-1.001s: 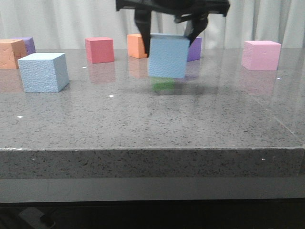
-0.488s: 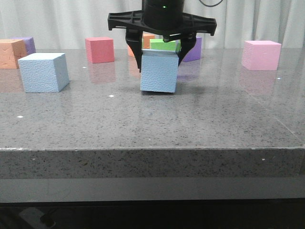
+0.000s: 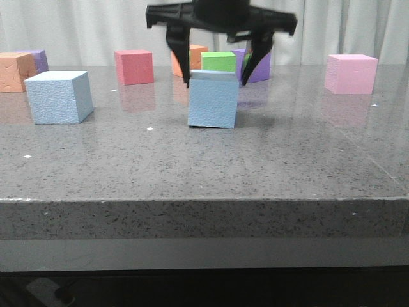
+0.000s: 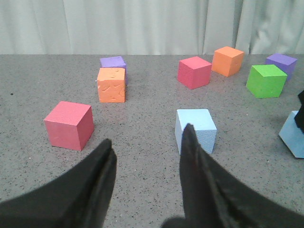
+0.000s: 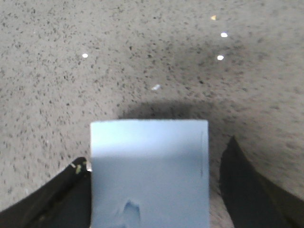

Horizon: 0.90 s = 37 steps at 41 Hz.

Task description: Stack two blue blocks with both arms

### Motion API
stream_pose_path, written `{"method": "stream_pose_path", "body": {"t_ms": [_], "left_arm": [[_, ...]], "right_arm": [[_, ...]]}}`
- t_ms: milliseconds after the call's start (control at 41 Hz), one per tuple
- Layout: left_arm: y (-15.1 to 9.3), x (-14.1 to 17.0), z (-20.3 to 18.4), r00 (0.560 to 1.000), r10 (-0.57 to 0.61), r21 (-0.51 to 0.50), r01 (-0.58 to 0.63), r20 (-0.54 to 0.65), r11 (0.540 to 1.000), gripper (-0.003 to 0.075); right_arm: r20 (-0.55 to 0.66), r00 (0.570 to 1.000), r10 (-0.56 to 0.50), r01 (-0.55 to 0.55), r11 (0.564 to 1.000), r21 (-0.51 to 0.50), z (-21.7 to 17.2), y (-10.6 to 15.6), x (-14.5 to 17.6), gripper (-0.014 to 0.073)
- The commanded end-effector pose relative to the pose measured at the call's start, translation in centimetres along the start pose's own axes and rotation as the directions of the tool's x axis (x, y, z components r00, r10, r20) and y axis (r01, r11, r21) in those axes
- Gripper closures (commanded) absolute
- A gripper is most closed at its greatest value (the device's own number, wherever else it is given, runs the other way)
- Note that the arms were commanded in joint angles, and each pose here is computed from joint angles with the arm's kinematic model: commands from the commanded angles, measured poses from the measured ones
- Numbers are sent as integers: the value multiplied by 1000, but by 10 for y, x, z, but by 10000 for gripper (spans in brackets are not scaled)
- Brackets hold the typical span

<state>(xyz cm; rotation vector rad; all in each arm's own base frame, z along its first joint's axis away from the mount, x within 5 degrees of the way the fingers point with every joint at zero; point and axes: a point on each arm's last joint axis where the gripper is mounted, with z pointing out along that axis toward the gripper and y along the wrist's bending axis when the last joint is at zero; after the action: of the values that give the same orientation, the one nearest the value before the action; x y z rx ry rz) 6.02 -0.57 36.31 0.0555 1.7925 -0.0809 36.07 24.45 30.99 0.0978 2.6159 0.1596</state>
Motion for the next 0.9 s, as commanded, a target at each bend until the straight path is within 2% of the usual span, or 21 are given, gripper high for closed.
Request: {"method": "stream_pose_path", "body": {"t_ms": [0, 98, 220, 366, 464, 586, 757, 879], "left_arm": [[-1, -14, 0, 996, -6, 12, 5, 87, 1000, 409], [-1, -14, 0, 996, -6, 12, 5, 87, 1000, 409], [-1, -14, 0, 996, -6, 12, 5, 87, 1000, 409], [-1, -14, 0, 996, -6, 12, 5, 87, 1000, 409], [-1, -14, 0, 996, -6, 12, 5, 87, 1000, 409], [-1, -14, 0, 996, -6, 12, 5, 87, 1000, 409], [-1, -14, 0, 996, -6, 12, 5, 87, 1000, 409], [-1, -14, 0, 996, -6, 12, 5, 87, 1000, 409]], "right_arm": [[93, 994, -63, 67, 997, -43, -68, -14, -12, 39], [84, 982, -169, 173, 984, -51, -97, -23, -7, 39], [113, 948, -298, 307, 949, -75, -132, -34, -2, 39], [189, 883, -431, 459, 875, -151, -171, -47, 12, 39], [239, 852, -466, 509, 843, -171, -186, -58, 25, 39], [316, 823, -472, 539, 825, -171, -197, -76, 45, 39], [385, 780, -493, 584, 795, -164, -198, -102, 81, 39], [423, 769, -479, 587, 791, -171, -194, -118, 104, 44]]}}
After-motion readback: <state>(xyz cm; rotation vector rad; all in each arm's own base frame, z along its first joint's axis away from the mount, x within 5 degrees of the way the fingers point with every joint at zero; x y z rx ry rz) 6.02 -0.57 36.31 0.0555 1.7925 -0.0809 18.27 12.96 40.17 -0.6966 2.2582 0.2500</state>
